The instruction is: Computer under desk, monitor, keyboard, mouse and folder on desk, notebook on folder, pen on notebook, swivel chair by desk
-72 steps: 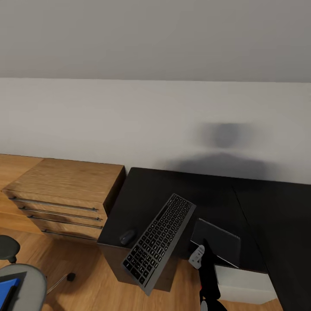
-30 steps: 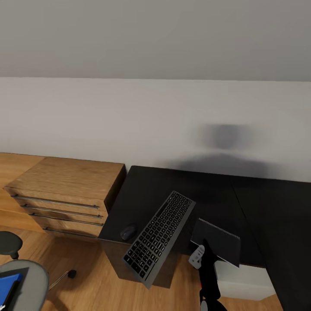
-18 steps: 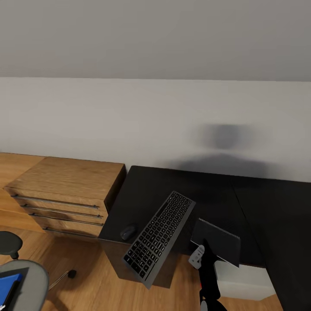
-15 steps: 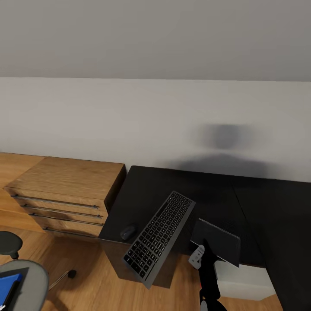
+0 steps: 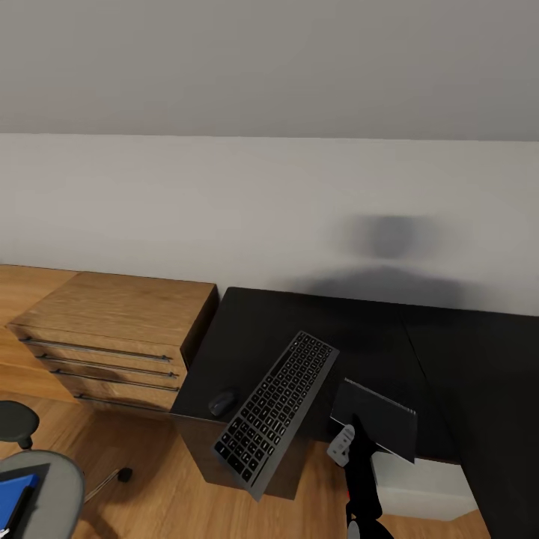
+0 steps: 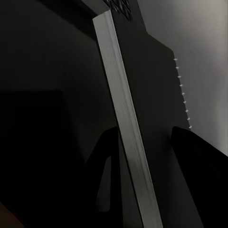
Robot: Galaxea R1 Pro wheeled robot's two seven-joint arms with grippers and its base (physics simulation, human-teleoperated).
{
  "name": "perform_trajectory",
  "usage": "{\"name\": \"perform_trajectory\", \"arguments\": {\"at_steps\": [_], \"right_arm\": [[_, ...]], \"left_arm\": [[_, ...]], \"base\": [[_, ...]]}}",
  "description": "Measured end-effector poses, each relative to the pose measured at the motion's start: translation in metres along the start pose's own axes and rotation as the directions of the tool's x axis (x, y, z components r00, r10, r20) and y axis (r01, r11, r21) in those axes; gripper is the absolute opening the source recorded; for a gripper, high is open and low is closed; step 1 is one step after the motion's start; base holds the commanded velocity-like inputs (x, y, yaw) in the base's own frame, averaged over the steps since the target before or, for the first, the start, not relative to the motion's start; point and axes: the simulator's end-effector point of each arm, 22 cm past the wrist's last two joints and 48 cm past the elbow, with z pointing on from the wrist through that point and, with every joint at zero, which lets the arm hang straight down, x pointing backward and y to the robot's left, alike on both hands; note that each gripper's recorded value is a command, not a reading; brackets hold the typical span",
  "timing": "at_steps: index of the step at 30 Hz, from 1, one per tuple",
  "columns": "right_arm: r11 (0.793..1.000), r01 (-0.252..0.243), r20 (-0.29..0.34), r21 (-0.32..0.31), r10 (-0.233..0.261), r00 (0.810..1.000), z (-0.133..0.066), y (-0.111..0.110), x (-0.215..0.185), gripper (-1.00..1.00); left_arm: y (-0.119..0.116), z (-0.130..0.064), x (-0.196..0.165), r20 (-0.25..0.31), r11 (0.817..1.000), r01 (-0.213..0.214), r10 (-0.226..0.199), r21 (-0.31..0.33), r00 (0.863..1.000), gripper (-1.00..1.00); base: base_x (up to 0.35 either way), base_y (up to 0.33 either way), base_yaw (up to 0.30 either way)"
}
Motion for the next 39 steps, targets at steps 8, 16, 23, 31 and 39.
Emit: {"name": "perform_trajectory", "arguments": {"at_steps": [8,16,23,31,39], "right_arm": [[1.0,0.0,0.0,0.0,0.0,1.0,0.0,0.0,0.0,-1.0],[1.0,0.0,0.0,0.002,0.0,1.0,0.0,-0.0004,0.0,-1.0],[1.0,0.0,0.0,0.003,0.0,1.0,0.0,-0.0006,0.0,-1.0],[1.0,0.0,0.0,0.004,0.0,1.0,0.0,-0.0009,0.0,-1.0],[1.0,0.001,0.001,0.008,-0.001,1.0,0.0001,-0.0019,-0.0004,1.0]], "left_arm": [[0.0,0.0,0.0,0.0,1.0,0.0,0.0,0.0,1.0,1.0],[0.0,0.0,0.0,0.0,1.0,0.0,0.0,0.0,1.0,1.0],[0.0,0.0,0.0,0.0,1.0,0.0,0.0,0.0,1.0,1.0],[0.0001,0.0,0.0,0.0,1.0,0.0,0.0,0.0,1.0,1.0],[0.0001,0.0,0.0,0.0,1.0,0.0,0.0,0.0,1.0,1.0]], "base": [[0.0,0.0,0.0],[0.0,0.0,0.0],[0.0,0.0,0.0],[0.0,0.0,0.0],[0.0,0.0,0.0]]}}
